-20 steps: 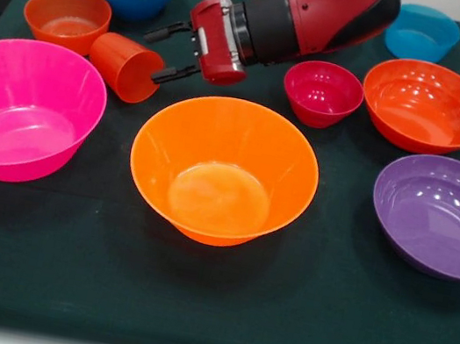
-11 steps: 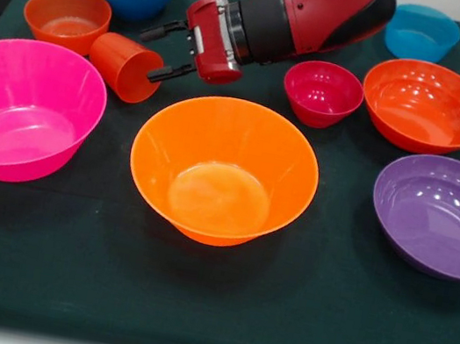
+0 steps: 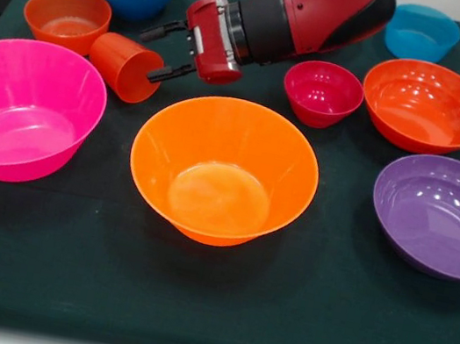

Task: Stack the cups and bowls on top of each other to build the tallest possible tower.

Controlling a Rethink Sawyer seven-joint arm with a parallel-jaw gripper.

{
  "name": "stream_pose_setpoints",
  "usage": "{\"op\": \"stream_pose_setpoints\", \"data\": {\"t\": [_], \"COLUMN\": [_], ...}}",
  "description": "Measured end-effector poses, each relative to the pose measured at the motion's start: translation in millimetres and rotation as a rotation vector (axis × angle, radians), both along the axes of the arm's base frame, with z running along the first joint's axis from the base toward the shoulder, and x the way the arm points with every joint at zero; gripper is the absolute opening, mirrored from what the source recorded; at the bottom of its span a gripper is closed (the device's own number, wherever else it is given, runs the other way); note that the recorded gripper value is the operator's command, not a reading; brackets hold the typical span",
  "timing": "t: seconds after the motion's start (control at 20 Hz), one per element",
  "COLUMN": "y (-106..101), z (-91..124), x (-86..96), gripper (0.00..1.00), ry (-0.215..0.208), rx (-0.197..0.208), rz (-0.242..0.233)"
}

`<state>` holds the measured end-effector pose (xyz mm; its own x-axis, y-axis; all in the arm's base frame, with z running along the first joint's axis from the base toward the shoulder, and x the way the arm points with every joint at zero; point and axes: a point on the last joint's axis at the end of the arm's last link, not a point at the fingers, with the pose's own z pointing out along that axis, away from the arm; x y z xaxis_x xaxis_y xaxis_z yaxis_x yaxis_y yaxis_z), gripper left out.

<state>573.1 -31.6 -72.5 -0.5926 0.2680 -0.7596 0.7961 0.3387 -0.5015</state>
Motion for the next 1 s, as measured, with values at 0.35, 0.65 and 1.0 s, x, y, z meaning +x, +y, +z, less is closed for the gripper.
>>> {"op": "stream_pose_setpoints", "data": {"t": [0.35, 0.65, 1.0], "y": [-0.8, -2.6, -4.8], "z": [-6.5, -11.5, -13.0], "x": [-4.4, -7.9, -9.1], "gripper": [1.00, 1.00, 1.00], "ry": [0.006, 0.011, 0.013], "rx": [0.011, 0.020, 0.023], "rz": [-0.009, -0.018, -0.024]}}
